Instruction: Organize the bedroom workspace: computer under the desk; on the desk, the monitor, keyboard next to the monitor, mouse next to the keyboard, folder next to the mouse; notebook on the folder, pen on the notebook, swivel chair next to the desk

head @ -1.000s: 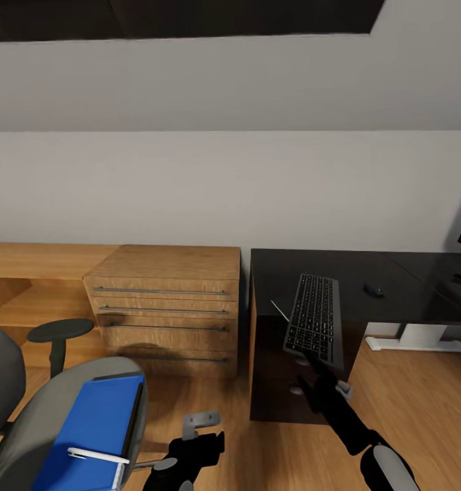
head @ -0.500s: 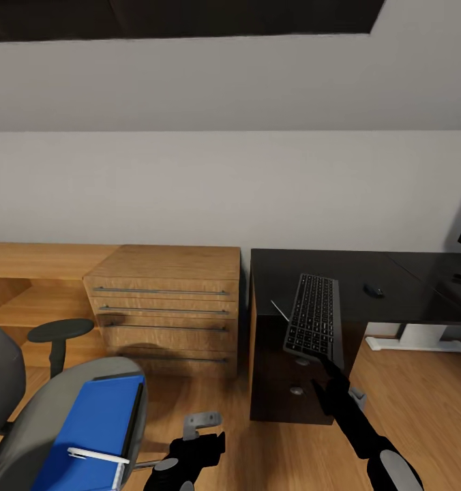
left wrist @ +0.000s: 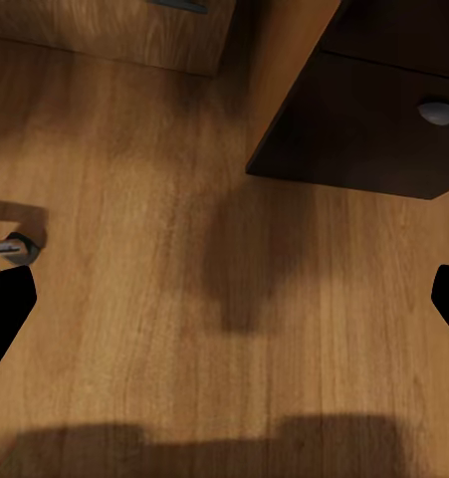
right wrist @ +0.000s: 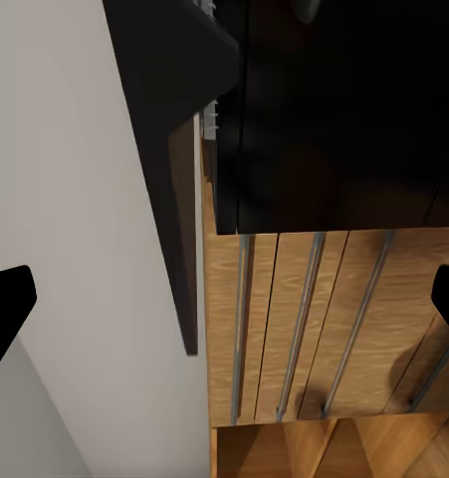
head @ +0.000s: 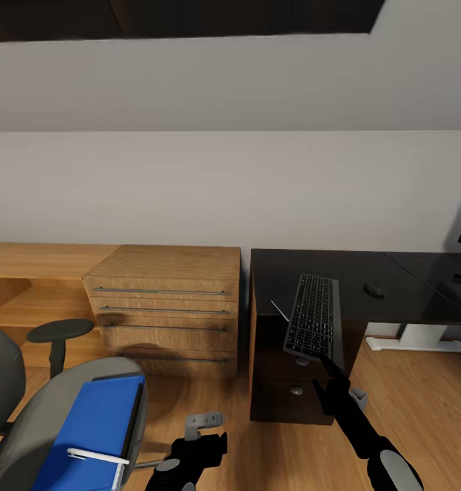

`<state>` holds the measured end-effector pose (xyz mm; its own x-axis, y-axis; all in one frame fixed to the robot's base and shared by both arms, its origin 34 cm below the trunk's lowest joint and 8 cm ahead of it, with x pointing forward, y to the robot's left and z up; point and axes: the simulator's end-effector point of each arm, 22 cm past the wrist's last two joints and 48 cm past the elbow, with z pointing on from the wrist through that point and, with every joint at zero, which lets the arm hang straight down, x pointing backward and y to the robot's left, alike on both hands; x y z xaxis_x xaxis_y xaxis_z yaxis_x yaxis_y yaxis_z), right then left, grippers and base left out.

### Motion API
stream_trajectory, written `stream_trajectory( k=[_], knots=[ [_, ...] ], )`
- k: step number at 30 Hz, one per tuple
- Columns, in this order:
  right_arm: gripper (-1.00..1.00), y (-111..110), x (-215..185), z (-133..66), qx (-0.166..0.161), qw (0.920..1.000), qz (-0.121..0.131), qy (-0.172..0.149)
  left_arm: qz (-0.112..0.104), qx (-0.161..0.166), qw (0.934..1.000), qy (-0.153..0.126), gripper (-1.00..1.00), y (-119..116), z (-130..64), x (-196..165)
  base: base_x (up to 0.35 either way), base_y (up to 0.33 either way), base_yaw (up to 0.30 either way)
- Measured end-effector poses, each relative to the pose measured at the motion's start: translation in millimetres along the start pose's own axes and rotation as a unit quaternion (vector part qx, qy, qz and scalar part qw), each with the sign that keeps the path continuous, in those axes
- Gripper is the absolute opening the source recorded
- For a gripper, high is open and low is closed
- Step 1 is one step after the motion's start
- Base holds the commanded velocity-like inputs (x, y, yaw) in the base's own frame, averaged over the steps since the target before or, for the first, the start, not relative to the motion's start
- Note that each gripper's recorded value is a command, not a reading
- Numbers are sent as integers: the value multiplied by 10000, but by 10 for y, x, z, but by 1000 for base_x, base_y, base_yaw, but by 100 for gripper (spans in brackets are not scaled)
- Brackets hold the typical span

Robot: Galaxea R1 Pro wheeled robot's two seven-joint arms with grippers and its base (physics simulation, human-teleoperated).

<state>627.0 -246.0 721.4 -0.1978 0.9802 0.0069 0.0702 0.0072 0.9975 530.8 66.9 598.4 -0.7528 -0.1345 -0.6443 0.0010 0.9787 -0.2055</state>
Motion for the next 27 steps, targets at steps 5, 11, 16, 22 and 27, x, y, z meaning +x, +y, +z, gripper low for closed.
stream_trajectory(
  k=[5,11,16,22,27],
  knots=[
    [100,0,-1,0,0,10000,1,-1,9,6,10000,6,100,-7,0,5,65,0,0],
    [100,-1,-2,1,1,10000,-1,-4,14,13,10000,12,100,-12,1,10,15,0,0],
    [100,-1,-2,1,1,10000,-1,-5,16,15,10000,16,100,-13,2,13,23,5,0],
    [100,0,1,1,1,10000,-2,-2,12,17,10000,17,100,-14,2,15,86,14,0],
    [100,3,-1,2,-3,10000,-9,-7,11,18,10000,23,100,-14,3,18,12,2,0]
  ],
)
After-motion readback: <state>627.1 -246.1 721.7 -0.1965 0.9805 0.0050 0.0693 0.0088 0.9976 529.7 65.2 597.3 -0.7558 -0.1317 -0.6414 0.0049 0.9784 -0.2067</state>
